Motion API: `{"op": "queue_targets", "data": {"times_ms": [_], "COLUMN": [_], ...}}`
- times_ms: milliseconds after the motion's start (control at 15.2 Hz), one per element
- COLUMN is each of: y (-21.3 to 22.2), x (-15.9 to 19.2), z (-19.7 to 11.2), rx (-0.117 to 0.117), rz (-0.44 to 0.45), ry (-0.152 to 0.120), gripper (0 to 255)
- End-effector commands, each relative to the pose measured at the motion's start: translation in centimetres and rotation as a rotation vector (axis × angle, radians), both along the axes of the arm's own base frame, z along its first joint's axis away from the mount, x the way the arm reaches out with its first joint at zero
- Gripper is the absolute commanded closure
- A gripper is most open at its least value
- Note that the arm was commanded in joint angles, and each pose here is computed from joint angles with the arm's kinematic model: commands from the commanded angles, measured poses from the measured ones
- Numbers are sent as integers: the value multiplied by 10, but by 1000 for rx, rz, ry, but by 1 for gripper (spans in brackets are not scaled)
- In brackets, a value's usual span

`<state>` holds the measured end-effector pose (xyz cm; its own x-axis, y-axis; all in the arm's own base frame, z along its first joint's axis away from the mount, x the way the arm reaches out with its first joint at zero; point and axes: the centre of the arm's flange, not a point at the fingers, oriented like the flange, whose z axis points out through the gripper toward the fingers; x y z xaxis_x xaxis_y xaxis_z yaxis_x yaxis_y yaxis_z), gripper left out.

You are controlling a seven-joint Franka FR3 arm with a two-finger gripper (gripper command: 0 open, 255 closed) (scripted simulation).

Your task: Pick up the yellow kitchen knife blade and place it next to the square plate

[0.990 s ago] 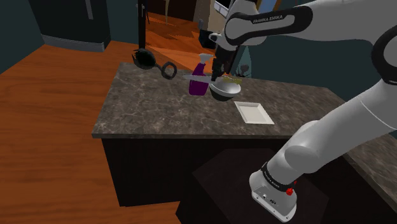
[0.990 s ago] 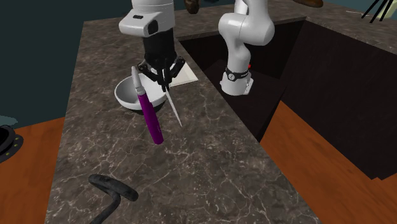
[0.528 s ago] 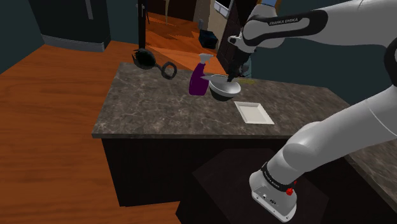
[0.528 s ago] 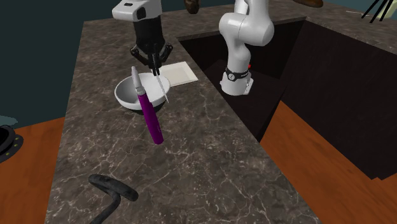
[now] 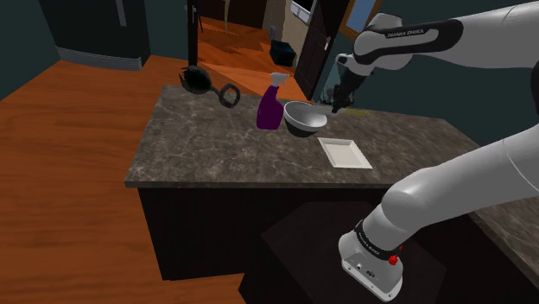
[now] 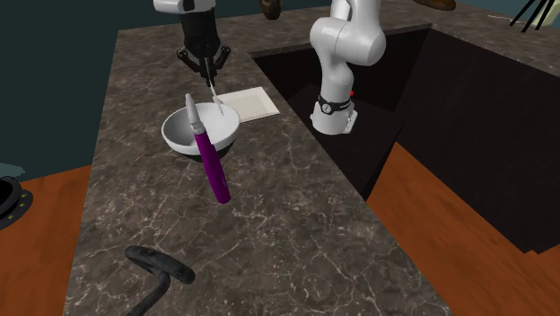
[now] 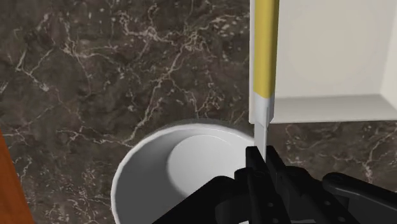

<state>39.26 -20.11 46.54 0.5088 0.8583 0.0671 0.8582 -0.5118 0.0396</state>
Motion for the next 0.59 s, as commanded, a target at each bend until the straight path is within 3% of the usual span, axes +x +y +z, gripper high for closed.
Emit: {"op": "queue_targets", "data": {"times_ms": [0,528], "y": [-24,-118], "x": [-11,-59], "z": [1,2], "rx": [0,0], "rz": [2,2], "ry": [0,0], "gripper": [255,255]}}
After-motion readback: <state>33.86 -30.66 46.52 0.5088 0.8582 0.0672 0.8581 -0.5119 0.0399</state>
